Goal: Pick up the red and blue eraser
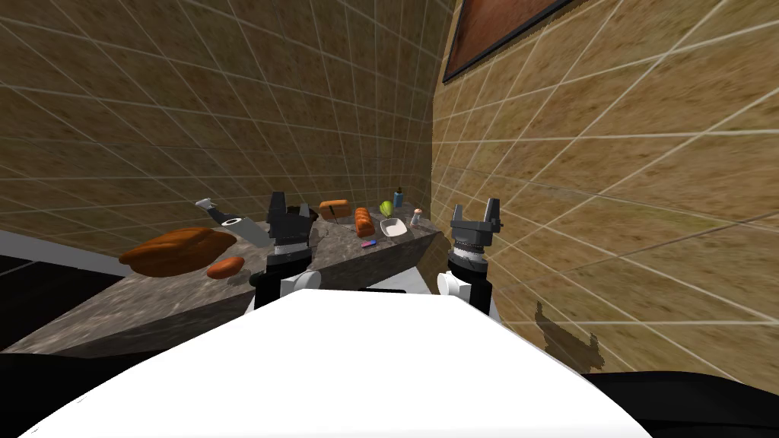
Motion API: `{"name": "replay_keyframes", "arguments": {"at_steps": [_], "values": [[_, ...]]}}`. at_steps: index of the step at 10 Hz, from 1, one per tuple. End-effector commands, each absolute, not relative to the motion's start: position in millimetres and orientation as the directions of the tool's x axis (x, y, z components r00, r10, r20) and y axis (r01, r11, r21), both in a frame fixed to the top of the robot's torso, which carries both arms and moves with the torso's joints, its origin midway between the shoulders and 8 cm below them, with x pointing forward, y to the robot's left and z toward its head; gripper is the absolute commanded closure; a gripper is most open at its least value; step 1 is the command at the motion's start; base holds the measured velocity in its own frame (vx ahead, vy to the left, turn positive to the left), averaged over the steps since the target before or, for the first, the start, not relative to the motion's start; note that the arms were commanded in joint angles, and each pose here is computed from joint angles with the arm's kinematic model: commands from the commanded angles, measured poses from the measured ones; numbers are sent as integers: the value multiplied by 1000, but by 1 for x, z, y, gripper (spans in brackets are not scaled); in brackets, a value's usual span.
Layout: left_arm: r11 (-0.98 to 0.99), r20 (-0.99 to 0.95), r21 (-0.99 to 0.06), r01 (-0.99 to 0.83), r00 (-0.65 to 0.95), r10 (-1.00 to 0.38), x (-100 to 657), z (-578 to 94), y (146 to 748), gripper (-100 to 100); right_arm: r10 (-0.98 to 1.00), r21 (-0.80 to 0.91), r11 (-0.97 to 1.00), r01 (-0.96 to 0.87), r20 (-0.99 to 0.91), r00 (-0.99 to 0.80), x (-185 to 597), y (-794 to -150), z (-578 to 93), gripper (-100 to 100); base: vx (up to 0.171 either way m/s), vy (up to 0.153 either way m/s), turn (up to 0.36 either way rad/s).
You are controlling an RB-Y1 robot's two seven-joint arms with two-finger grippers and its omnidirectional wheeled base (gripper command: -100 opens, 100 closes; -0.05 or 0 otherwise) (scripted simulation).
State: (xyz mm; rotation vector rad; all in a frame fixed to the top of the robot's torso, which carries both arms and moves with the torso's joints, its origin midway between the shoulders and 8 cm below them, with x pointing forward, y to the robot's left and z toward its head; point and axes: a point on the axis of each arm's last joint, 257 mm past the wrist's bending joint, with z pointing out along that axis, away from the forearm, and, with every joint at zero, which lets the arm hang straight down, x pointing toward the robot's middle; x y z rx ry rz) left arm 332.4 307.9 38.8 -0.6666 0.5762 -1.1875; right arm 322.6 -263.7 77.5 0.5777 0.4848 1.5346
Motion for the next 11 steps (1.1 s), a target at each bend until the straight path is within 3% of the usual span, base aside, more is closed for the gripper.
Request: {"name": "replay_keyframes", "arguments": {"at_steps": [1, 4, 11], "values": [[230, -81, -742, 630, 257, -963, 338, 37, 305, -100, 998, 624, -47, -780, 64, -9, 323, -264, 78, 0, -51, -24, -5], [219, -120, -777, 591, 204, -972, 355, 28, 299, -100, 998, 624, -47, -780, 65, -9, 323, -264, 78, 0, -116, -73, -22], [176, -129, -859, 480, 130, -983, 389, 3, 300, -100, 998, 624, -47, -780, 65, -9, 323, -264, 78, 0, -49, -51, -31]]}}
